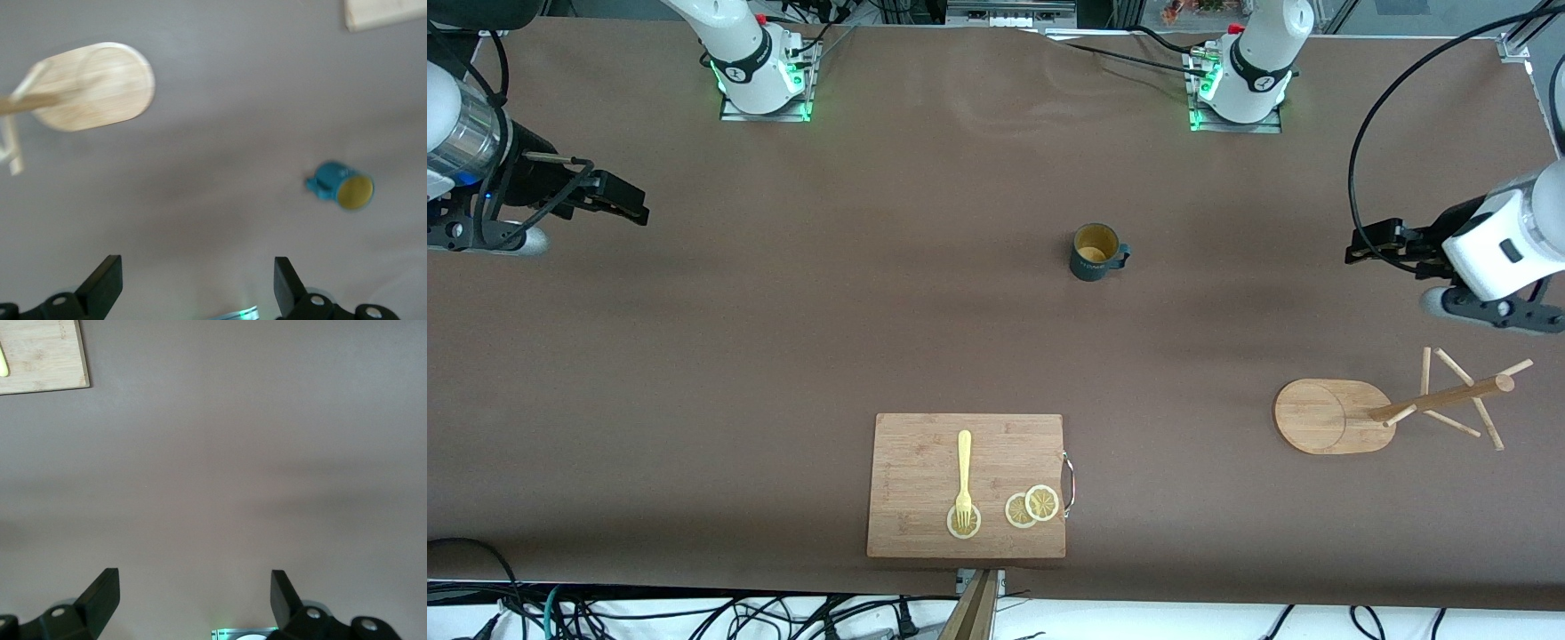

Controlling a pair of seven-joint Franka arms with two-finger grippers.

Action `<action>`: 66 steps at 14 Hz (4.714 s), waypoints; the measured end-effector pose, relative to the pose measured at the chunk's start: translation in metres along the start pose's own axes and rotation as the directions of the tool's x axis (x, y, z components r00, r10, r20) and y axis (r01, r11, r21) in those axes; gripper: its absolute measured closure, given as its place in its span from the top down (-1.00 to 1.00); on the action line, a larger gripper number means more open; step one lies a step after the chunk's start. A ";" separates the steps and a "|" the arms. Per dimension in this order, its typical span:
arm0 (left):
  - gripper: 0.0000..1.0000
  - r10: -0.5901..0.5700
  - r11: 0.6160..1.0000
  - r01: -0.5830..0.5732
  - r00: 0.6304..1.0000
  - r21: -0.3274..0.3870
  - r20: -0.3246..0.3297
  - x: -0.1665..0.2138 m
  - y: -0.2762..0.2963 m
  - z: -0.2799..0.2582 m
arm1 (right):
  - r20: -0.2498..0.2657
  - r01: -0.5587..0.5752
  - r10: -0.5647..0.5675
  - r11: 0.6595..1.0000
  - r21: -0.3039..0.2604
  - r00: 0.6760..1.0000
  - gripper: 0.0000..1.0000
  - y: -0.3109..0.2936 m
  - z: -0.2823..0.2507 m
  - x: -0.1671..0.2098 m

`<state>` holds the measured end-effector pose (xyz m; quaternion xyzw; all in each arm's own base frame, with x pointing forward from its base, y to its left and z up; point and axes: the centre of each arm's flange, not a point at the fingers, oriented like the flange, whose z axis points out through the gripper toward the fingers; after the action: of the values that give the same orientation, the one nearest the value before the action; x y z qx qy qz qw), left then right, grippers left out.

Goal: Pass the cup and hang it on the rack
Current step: 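Move the left gripper toward the teal mug, opening its fingers, then close the left gripper on the teal mug's body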

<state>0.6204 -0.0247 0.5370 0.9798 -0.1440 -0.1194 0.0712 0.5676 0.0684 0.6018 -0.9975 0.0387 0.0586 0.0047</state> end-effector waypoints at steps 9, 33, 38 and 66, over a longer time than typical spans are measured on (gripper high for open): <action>1.00 0.678 0.723 -0.676 0.734 -0.141 -0.042 0.024 -0.009 0.142 | -0.040 0.031 -0.031 0.999 0.007 0.999 1.00 0.001 0.018 0.000; 1.00 0.629 0.290 -0.939 0.041 0.185 -0.776 -0.092 0.019 0.463 | -0.057 0.038 -0.037 0.999 0.011 0.998 1.00 0.006 0.003 -0.010; 1.00 0.603 0.324 -0.929 0.057 0.178 -0.796 -0.084 0.031 0.469 | -0.056 0.038 -0.037 0.999 0.010 0.998 1.00 0.006 0.003 -0.010; -0.08 0.540 0.330 -0.937 0.085 0.118 -0.837 -0.078 0.090 0.505 | -0.056 0.038 -0.037 0.999 0.011 0.998 1.00 0.006 0.003 -0.010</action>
<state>0.3957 -0.1394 0.0839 0.6412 -0.5607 0.3335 0.4042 0.5568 0.0633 0.5995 -0.9993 0.0203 0.0302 0.0105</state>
